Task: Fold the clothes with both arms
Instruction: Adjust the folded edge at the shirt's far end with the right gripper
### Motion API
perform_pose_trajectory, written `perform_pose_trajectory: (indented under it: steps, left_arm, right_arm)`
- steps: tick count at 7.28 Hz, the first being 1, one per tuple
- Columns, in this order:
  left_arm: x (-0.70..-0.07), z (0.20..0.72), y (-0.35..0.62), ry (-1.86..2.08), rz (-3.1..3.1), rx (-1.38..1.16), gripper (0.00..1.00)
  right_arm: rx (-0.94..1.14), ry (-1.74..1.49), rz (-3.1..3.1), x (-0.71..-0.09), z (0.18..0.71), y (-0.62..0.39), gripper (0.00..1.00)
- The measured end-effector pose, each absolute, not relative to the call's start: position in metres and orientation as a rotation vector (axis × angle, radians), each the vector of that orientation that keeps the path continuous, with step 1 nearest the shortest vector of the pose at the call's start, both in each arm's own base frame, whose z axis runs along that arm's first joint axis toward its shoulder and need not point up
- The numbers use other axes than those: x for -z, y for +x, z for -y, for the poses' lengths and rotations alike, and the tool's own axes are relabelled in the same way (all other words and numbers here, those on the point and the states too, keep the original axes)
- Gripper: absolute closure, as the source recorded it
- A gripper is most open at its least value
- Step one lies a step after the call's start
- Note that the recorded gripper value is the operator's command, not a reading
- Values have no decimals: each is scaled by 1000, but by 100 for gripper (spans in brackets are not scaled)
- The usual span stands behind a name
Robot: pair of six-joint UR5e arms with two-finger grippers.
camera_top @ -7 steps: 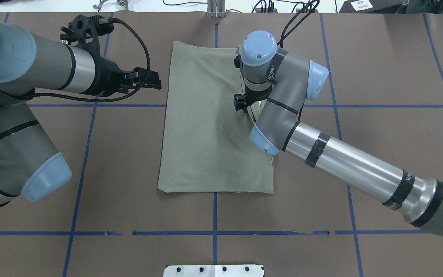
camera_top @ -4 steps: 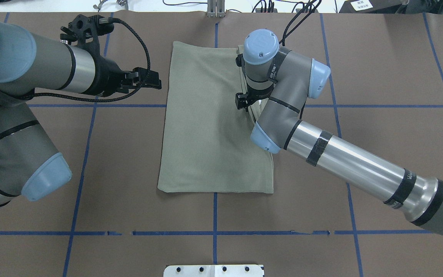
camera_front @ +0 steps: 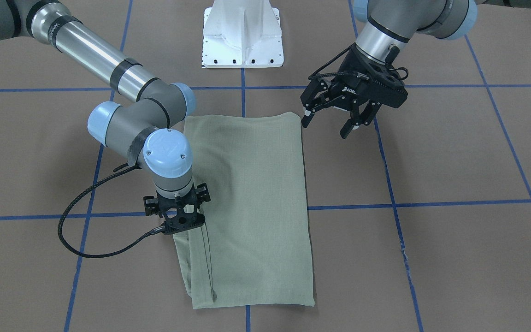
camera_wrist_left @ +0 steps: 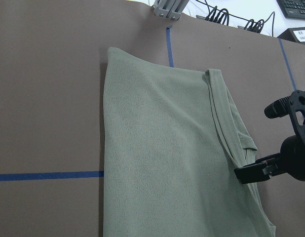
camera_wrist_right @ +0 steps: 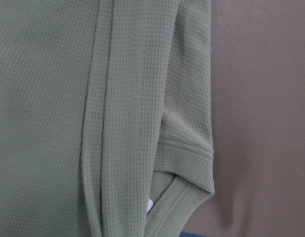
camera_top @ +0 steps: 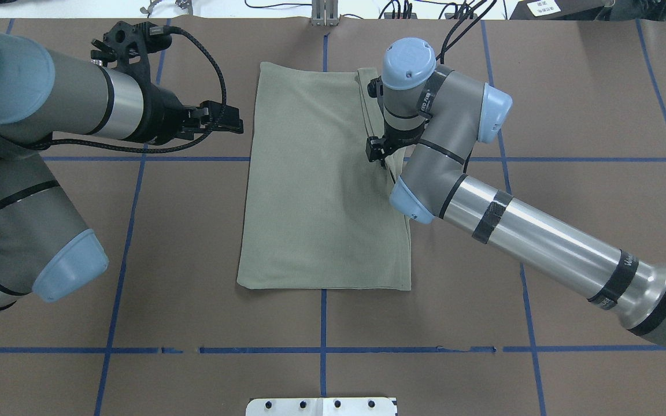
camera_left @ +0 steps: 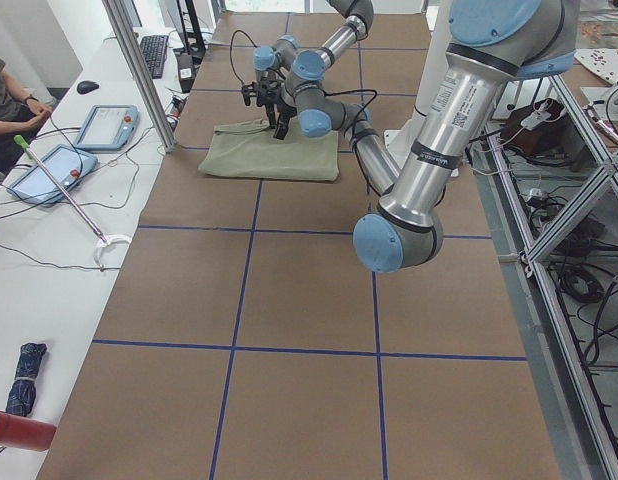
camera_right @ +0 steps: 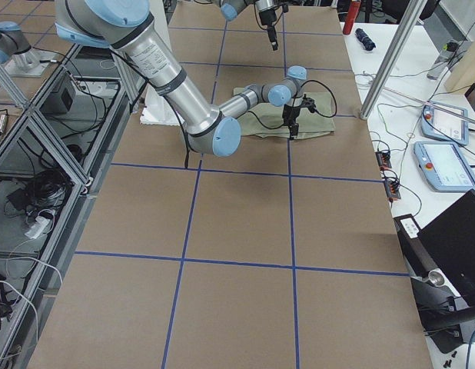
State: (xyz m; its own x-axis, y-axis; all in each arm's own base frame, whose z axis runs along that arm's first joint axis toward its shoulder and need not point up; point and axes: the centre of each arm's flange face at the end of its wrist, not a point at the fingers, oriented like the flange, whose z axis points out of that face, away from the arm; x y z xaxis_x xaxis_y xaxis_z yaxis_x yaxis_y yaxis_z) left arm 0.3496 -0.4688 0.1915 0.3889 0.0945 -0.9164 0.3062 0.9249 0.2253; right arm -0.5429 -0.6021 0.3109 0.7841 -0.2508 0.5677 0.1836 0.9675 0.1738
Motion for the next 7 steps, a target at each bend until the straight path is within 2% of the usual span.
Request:
perform_pose_trajectory:
  steps: [7]
  left_arm:
    - [-190,469,350,390,-1174,140,0]
  right_arm:
    - [251,129,608,-336,632,-497,0]
